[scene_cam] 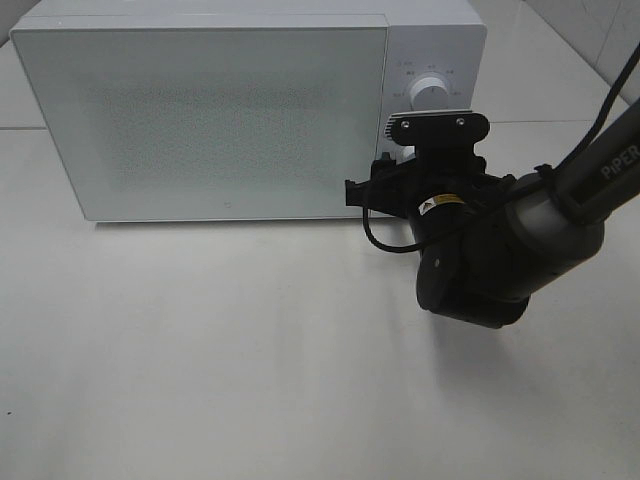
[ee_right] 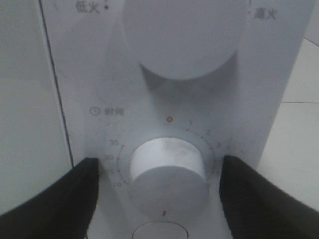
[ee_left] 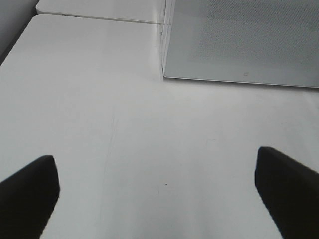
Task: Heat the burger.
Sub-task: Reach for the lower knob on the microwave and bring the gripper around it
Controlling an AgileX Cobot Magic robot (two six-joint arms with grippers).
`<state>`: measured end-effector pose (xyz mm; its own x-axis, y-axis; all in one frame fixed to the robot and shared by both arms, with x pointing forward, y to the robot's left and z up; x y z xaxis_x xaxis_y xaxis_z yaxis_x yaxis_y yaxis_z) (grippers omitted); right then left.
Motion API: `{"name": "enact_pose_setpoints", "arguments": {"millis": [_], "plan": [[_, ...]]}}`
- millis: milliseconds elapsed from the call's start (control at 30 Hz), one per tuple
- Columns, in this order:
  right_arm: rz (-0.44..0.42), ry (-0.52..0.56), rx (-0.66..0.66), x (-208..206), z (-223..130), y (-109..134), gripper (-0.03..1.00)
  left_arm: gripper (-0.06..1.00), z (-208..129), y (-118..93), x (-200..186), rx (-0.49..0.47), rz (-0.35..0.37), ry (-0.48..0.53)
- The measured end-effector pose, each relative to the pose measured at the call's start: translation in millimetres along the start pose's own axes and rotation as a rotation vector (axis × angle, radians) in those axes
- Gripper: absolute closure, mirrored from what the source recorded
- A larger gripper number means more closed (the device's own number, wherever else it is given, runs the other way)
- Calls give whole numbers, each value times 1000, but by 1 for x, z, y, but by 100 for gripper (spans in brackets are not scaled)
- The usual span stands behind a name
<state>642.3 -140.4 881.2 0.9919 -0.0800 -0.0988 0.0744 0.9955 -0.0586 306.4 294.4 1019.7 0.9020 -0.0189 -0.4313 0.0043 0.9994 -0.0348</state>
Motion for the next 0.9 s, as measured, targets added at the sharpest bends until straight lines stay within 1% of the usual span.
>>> {"name": "enact_pose_setpoints", "arguments": {"millis": [33,67,100,133,167,767,900], "plan": [[4,-2,-1,0,1,1,37,-4,0,0,0,0,0,0],[7,-5,-1,0,1,2,42,-4,0,0,0,0,0,0],[7,-5,-1,0,1,2,42,-4,0,0,0,0,0,0],[-8,-1,5,0,1,-1,51,-4,0,0,0,0,0,0],[-10,0,6,0,0,-1,52,-4,0,0,0,0,0,0],[-10,-1,7,0,1,-1,52,-4,0,0,0,0,0,0],[-9,-1,32,0,1,-1,52,-4,0,0,0,0,0,0]]}}
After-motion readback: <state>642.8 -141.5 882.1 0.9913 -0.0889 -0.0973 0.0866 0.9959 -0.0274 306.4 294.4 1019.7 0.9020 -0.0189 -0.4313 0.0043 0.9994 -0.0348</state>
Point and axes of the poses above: a point on each arm's last joint axis where the gripper is mounted, x pointing out along that axis toward the gripper, y along the wrist's bending axis when the last joint is at zero, z = x × y, the point moved 8 cm from there along x, pointing out along that axis toward the gripper
